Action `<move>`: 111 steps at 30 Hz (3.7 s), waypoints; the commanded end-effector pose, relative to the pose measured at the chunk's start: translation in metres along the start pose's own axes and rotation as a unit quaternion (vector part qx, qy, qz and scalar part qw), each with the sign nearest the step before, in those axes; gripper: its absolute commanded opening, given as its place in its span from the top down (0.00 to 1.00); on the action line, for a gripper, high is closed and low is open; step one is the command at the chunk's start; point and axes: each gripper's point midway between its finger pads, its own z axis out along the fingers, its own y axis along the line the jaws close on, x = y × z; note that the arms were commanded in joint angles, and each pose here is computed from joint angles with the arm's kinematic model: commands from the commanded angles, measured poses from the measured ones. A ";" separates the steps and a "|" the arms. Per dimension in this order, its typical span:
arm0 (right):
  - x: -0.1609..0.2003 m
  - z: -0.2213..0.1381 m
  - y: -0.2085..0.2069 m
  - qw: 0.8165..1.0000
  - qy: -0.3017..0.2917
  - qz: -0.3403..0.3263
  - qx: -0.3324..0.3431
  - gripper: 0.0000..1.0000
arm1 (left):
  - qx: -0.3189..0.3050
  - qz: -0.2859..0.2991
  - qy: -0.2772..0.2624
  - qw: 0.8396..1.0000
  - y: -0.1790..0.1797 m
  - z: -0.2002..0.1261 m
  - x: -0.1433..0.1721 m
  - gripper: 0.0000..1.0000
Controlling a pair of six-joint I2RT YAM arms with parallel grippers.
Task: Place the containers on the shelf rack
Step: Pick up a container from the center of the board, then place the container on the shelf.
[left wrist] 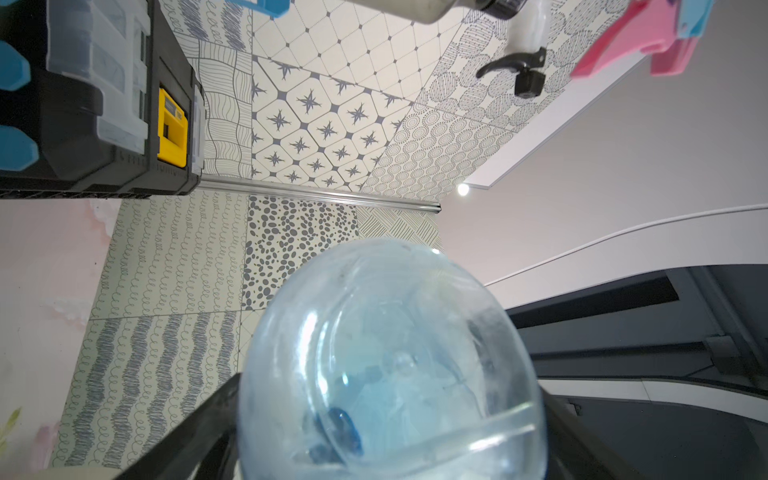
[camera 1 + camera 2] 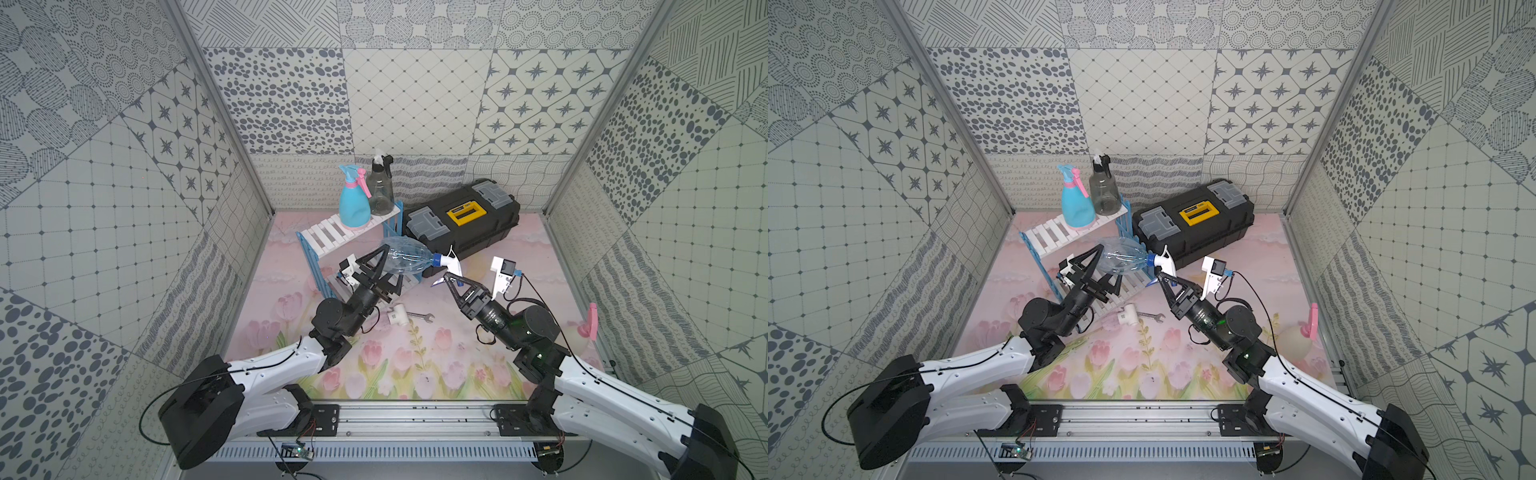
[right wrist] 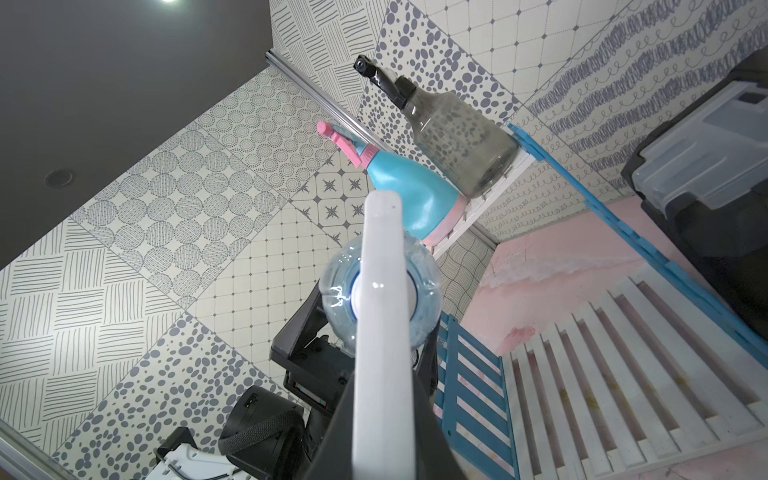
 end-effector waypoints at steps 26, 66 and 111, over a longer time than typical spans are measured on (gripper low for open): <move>-0.001 -0.031 -0.034 0.903 0.236 -0.256 0.253 1.00 | -0.225 0.592 0.218 0.742 -0.031 -0.110 0.021 0.01; 0.056 0.174 -0.143 0.801 0.369 -0.375 0.285 1.00 | -0.244 0.750 0.222 0.573 0.050 -0.092 -0.032 0.01; 0.061 0.192 -0.160 0.802 0.360 -0.368 0.302 0.36 | -0.245 0.742 0.224 0.583 0.051 -0.092 -0.037 0.01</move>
